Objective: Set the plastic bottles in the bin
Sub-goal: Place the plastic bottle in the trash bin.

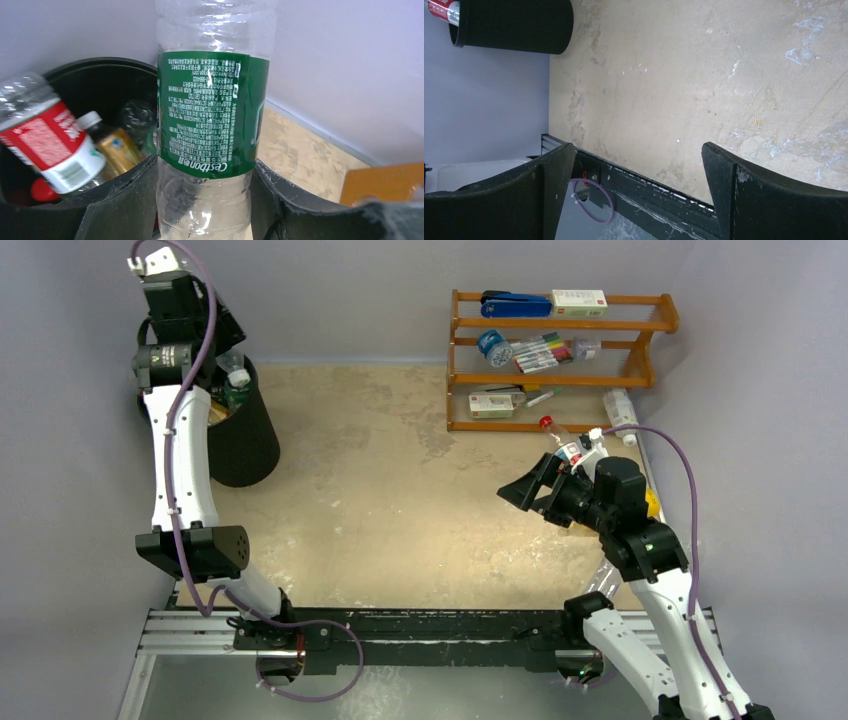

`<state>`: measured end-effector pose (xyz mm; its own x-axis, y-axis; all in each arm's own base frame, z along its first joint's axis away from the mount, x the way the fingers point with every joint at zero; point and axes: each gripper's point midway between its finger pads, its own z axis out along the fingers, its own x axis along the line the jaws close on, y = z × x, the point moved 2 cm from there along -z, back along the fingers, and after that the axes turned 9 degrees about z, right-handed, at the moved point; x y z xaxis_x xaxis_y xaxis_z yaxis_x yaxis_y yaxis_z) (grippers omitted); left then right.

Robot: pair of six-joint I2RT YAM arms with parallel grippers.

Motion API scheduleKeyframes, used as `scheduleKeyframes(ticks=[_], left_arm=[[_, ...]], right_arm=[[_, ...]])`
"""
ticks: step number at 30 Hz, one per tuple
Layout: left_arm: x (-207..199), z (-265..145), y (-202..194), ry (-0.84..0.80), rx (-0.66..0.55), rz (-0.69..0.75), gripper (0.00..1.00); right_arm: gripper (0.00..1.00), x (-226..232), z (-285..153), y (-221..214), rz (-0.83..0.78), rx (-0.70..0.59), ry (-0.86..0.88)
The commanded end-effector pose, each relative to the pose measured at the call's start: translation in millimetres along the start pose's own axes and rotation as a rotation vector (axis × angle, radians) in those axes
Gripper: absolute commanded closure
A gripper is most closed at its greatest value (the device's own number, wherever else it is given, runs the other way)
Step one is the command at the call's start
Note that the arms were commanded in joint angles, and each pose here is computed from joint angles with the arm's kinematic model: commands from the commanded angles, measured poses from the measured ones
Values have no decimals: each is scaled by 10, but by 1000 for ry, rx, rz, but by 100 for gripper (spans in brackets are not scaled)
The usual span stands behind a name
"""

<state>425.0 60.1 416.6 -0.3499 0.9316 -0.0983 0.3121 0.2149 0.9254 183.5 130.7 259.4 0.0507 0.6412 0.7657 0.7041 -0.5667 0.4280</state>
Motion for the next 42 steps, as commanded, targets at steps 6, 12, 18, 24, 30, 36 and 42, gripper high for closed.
scheduleKeyframes(ticks=[6, 12, 18, 24, 30, 36, 42], left_arm=[[603, 217, 245, 147, -84, -40, 44], [787, 396, 283, 243, -132, -56, 44], [974, 586, 20, 338, -118, -66, 45], [1075, 673, -232, 379, -120, -74, 44], [1068, 681, -444, 368, -71, -86, 19], [887, 496, -294, 260, -88, -139, 15], [647, 379, -209, 127, -47, -176, 15]], right_arm=[[0, 24, 56, -49, -21, 23, 49], [0, -41, 146, -110, -21, 59, 45], [0, -78, 217, -121, -20, 74, 36], [0, -128, 310, -153, -10, 101, 26], [0, -164, 390, -151, -7, 108, 19], [0, -190, 465, -152, 0, 105, 26], [0, -210, 474, -178, 1, 113, 30]])
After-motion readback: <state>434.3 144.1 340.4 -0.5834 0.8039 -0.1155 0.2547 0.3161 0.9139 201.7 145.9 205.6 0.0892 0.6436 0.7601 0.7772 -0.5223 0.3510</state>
